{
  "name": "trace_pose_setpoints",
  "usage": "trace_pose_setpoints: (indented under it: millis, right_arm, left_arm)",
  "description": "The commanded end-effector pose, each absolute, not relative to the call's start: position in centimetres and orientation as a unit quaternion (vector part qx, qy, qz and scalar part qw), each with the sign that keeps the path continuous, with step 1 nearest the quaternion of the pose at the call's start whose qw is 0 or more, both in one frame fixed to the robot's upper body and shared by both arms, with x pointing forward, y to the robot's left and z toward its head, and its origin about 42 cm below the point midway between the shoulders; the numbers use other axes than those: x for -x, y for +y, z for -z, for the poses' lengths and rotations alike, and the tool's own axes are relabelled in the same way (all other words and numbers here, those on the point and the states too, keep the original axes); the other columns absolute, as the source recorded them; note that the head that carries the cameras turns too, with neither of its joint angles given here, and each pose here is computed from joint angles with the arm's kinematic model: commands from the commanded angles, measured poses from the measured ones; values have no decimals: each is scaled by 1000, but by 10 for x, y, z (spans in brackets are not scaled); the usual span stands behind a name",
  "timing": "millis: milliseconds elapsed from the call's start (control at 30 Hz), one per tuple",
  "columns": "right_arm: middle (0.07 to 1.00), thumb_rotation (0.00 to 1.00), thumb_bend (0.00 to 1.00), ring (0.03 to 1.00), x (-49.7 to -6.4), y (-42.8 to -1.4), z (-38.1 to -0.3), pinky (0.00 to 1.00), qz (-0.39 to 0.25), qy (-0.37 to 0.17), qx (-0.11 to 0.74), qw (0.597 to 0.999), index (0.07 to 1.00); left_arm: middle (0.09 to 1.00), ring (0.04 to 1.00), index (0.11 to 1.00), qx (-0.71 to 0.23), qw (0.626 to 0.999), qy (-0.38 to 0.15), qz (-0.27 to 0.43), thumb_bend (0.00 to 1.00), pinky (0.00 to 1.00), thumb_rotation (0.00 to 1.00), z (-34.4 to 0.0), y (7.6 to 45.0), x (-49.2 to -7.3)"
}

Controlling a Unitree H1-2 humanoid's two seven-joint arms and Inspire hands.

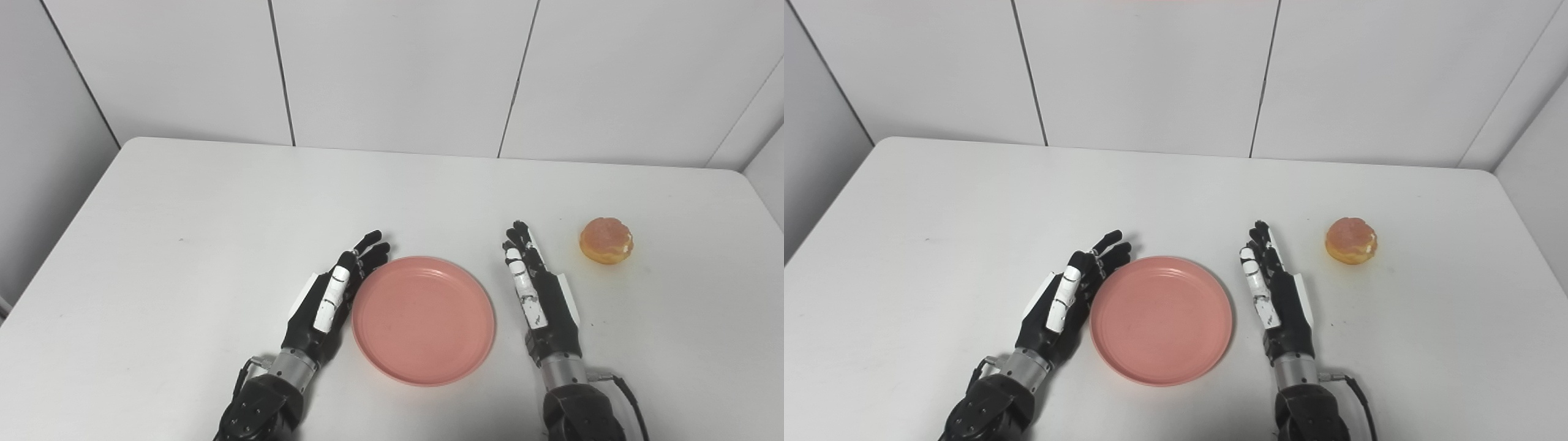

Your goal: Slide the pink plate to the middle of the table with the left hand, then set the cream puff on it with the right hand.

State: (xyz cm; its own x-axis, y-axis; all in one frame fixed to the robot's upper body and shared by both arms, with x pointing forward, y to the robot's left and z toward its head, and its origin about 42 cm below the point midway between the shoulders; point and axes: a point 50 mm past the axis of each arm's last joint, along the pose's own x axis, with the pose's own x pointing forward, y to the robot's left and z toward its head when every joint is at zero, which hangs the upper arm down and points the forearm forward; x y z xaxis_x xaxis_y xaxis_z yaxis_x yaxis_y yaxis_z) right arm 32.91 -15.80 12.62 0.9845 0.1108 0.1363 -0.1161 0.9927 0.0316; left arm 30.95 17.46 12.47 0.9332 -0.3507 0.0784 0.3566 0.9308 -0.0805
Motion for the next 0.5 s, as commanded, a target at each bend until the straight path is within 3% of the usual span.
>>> trace_pose_setpoints:
  millis: [0, 133, 467]
  right_arm:
    - [966, 887, 553, 963, -337, -159, -144, 982, -55, -118, -14, 991, 976]
    - [937, 850, 571, 932, -344, -167, -148, 944, -18, -128, 6, 992, 948]
    - [972, 934, 591, 966, -366, -201, -176, 983, 13, -205, 112, 972, 981]
  left_arm:
    - [906, 930, 897, 42, 983, -32, 178, 656, 943, 993, -122, 173, -310]
    - [915, 935, 908, 40, 984, -38, 168, 655, 958, 991, -120, 172, -311]
    - [912, 923, 917, -6, 988, -54, 147, 655, 941, 1000, -114, 172, -315]
